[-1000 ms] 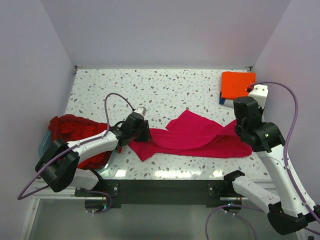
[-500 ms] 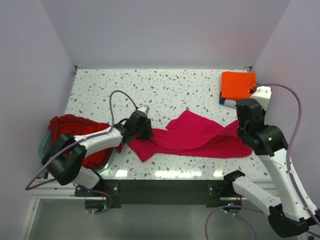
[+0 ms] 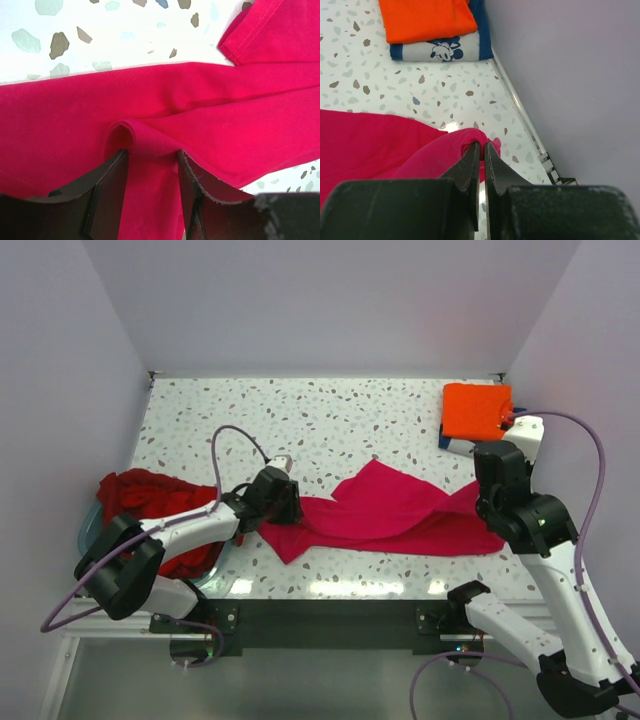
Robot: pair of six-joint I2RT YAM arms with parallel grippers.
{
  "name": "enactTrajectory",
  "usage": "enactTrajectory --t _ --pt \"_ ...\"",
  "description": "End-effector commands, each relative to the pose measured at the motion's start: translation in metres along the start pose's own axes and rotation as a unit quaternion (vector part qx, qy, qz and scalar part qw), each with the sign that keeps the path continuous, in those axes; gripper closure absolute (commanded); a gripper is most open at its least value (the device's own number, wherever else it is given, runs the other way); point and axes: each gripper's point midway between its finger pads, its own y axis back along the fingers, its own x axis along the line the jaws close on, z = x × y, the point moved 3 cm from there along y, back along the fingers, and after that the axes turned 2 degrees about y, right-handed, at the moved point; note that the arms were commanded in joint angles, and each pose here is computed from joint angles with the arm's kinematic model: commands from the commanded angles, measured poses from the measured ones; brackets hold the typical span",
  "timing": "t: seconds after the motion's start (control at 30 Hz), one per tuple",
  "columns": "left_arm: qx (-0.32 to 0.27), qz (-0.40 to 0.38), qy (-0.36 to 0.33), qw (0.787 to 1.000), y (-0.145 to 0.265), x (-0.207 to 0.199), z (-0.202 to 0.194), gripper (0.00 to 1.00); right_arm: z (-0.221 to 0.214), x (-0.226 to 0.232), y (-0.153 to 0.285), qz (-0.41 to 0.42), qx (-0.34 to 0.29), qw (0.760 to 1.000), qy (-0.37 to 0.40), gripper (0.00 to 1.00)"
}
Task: Fold and stack the t-shirts
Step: Flatten the tshirt out
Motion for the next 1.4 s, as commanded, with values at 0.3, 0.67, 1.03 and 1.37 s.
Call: enactTrajectory --t 0.3,0.67,1.03,1.37 --pt "-0.012 0.005 0.003 1.0 -0.017 -0.001 0.004 0.47 0.003 -0.008 0.005 -0.006 -0.008 1.0 -0.014 1.0" --pt "-0.018 -0.004 0.005 1.0 -0.015 -0.003 0.005 0.7 0.002 -0.008 0.004 -0.01 -0.007 1.0 -0.012 1.0" --pt "-0.046 -0.019 0.014 0.999 0.033 -0.008 0.021 0.94 0.006 -0.011 0.005 -0.015 -0.012 1.0 -0.007 1.0" --pt "-0.121 0.004 0.011 0.993 0.111 -0.004 0.073 1.0 0.039 -0.01 0.013 0.004 -0.032 0.999 -0.018 1.0"
